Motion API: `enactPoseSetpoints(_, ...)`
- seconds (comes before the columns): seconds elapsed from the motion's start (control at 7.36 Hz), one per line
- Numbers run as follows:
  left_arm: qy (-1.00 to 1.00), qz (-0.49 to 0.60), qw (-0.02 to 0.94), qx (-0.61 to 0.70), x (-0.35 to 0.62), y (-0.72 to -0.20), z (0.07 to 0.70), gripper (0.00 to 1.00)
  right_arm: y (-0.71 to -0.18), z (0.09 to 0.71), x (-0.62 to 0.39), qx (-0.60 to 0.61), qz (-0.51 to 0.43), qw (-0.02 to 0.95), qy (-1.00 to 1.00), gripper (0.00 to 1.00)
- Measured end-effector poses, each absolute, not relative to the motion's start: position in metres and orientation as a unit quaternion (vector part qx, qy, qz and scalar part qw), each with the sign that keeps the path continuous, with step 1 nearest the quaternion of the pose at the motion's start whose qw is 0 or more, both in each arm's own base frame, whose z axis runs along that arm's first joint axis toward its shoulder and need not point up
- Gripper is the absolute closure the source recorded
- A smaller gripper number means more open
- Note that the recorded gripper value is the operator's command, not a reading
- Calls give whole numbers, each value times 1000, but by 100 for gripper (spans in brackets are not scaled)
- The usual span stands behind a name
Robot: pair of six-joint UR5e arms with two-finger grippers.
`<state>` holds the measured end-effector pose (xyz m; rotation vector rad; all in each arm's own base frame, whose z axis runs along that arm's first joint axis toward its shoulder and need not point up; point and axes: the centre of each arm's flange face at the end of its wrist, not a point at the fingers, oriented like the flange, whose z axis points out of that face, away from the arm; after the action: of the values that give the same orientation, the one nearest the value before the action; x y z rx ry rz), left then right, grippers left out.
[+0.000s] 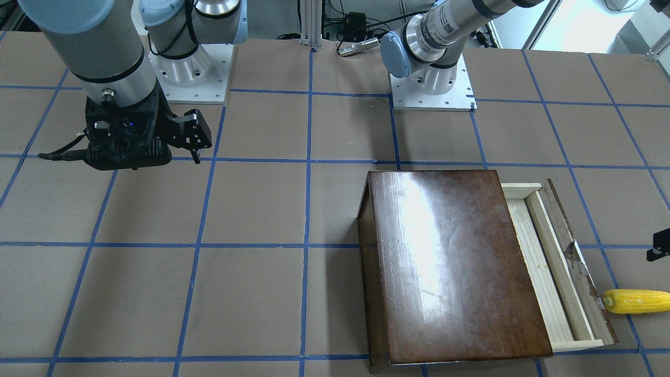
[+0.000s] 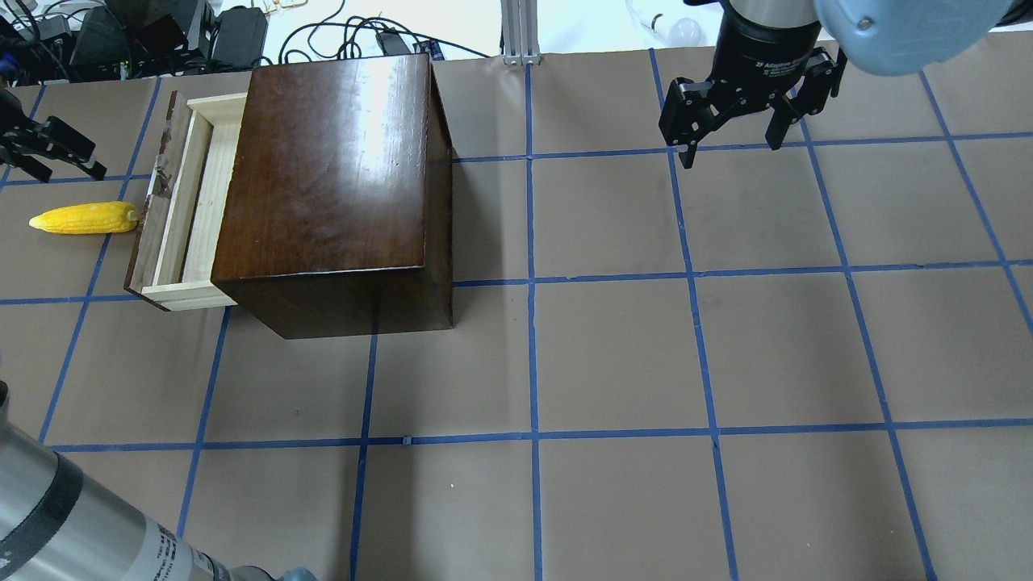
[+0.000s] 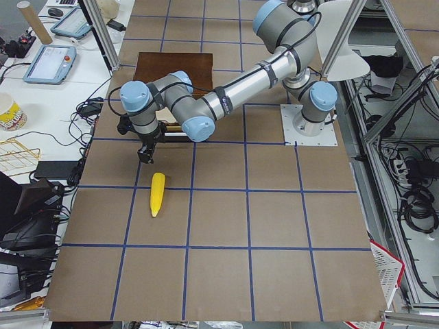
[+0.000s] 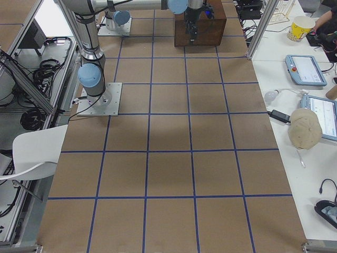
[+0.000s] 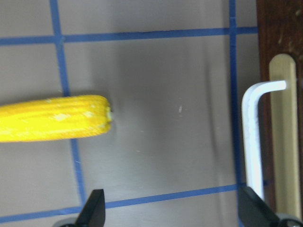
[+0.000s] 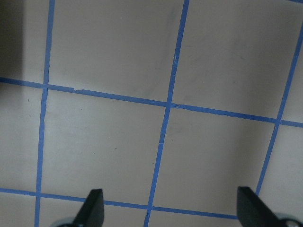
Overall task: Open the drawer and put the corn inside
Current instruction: 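Release the handle and lift the left gripper away, then lower the left gripper onto the yellow corn cob and grasp it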
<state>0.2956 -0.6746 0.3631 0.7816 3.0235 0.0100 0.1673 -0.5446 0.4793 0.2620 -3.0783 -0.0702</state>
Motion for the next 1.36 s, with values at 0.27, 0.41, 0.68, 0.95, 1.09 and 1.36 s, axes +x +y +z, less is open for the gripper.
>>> enactPoseSetpoints(0.27,922,5,24,386,320,-681,346,1,-545,479,167,85,-23,26,-996,0)
enactPoseSetpoints(0.41,897,5,28,441,333,-681,336,1,-545,479,167,85,-23,26,-996,0)
enactPoseSetpoints(0.68,827,8,33,561,349,-683,316,1,-545,479,167,85,-23,26,-996,0)
enactPoseSetpoints(0.95,749,11,39,661,356,-688,289,4,-545,479,167,85,-23,26,-996,0)
enactPoseSetpoints(1.09,711,12,43,702,358,-691,274,2,-545,479,167,85,-23,26,-996,0)
enactPoseSetpoints(1.36,659,14,49,750,359,-692,244,0,-545,479,167,85,-23,26,-996,0)
